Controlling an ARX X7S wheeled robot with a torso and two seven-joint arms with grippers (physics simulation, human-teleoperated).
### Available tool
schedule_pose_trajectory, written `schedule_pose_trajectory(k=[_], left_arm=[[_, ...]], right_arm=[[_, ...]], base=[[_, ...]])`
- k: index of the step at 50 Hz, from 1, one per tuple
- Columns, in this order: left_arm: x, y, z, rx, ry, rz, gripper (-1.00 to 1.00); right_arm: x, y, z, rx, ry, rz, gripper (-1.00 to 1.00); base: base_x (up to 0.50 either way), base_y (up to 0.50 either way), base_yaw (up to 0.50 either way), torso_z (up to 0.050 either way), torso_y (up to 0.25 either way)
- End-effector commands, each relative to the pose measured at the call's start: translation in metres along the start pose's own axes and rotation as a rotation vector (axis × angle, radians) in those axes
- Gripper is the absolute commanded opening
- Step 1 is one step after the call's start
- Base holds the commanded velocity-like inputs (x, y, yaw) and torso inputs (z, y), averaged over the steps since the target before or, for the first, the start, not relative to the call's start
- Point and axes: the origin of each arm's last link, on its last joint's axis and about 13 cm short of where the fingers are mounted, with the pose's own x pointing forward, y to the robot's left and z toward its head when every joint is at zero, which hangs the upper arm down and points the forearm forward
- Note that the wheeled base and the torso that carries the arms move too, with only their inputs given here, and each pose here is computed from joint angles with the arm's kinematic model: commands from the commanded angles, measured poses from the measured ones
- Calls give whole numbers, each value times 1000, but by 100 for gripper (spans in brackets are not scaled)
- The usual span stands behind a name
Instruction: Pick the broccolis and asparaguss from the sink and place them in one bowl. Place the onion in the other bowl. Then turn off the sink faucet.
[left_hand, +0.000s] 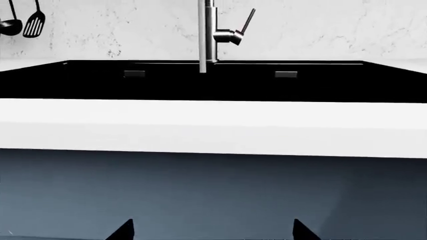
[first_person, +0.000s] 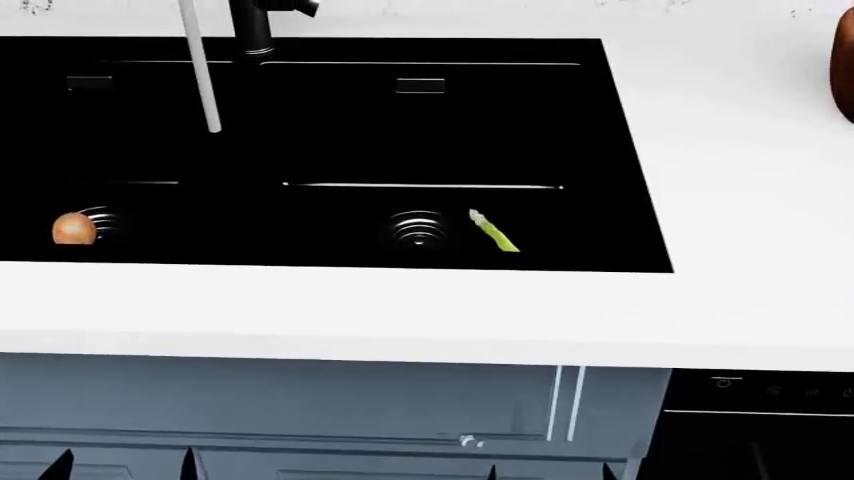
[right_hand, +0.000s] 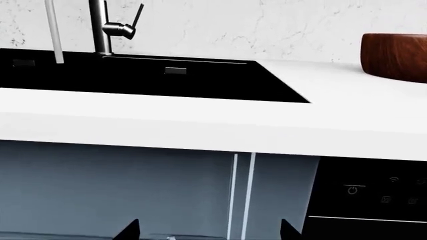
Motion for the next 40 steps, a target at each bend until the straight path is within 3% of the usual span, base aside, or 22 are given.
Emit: schedule_pose_trajectory(k=[1,13,14,15,16,17,18,23,34,40], left_arm=[[-1,0,2,-11,-10,4,100],[-1,-1,3,-17,-13,-8,100],[0,3,9,-5,-69,14,100],[0,2,15,-37,-53,12,100],[-2,2,18,-32,-42,5,100],[-2,2,25,-58,15,5,100],[1,4,34,-46,10,7,100],[3,0,72,-62,8,1,100],[15,4,130,31,-54,-47,100],[26,12,158,80,-42,-62,100]], right_arm=[[0,0,0,-3,2,0,100],[1,1,0,3,11,6,100],[1,2,-1,-16,54,-15,100],[3,3,-5,-22,124,-28,100],[3,3,0,-27,92,-26,100],[5,2,7,10,98,-46,100],[9,2,15,46,92,-51,100],[17,-1,64,29,27,-33,100],[30,-18,150,43,-20,26,100],[37,-34,193,2,-6,21,100]], base=[[0,0,0,0,0],[0,0,0,0,0],[0,0,0,0,0],[0,0,0,0,0],[0,0,0,0,0],[0,0,0,0,0],[0,0,0,0,0],[0,0,0,0,0],[0,0,0,0,0],[0,0,0,0,0]])
